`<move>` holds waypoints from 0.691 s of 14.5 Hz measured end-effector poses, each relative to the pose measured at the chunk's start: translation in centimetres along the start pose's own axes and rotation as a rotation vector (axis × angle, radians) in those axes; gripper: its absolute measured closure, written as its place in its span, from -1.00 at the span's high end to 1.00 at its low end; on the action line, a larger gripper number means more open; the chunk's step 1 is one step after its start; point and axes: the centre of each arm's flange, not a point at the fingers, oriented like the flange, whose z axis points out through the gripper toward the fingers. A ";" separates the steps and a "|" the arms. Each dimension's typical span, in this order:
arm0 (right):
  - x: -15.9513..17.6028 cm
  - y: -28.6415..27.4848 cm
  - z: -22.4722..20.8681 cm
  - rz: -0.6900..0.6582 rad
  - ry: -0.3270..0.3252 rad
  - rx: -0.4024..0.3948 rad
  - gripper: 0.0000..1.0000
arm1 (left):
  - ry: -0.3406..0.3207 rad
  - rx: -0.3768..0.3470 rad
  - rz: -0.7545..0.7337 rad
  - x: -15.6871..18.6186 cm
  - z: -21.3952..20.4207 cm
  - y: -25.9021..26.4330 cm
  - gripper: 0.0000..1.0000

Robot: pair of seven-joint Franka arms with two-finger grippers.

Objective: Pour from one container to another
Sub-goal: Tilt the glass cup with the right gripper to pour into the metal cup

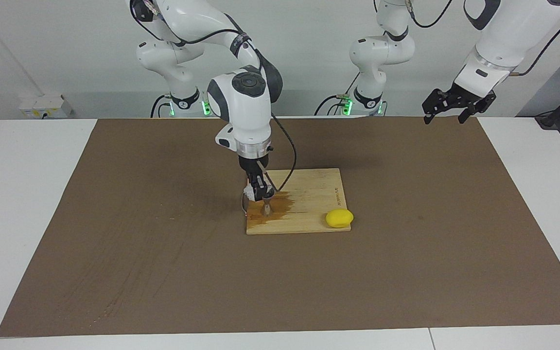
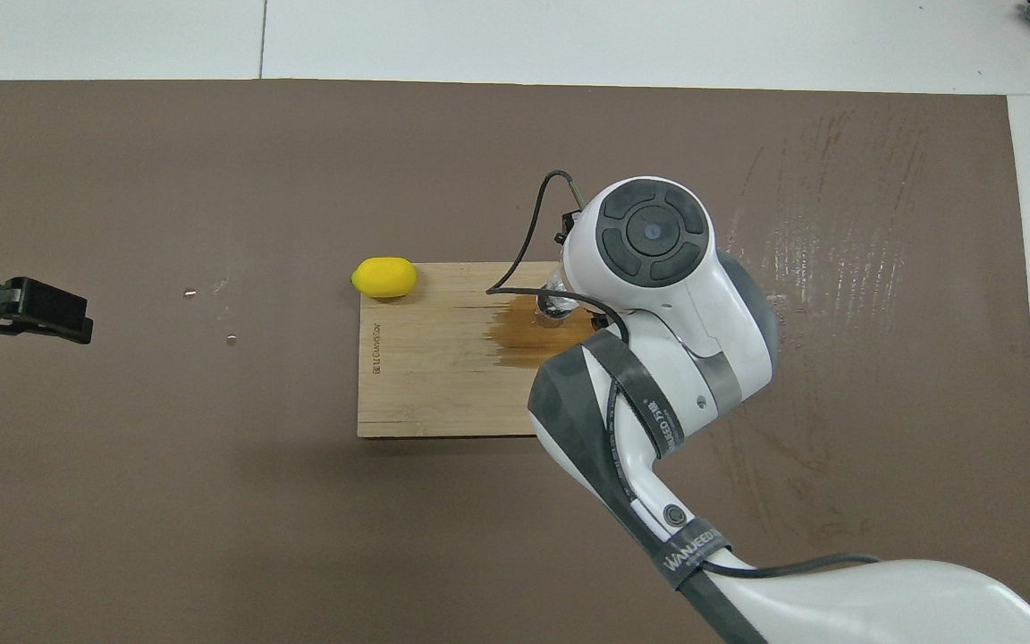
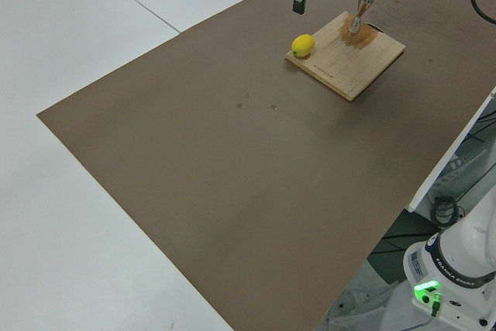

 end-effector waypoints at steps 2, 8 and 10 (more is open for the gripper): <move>0.2 0.0 0.1 0.016 -0.020 -0.006 0.01 | 0.000 0.000 0.000 0.0 0.0 0.0 1.00; 3.5 -0.6 0.6 0.092 -0.146 -0.037 0.01 | 0.000 0.000 0.000 0.0 0.0 0.0 1.00; 5.2 -0.8 1.0 0.133 -0.192 -0.047 0.01 | 0.000 0.000 0.000 0.0 0.0 0.0 1.00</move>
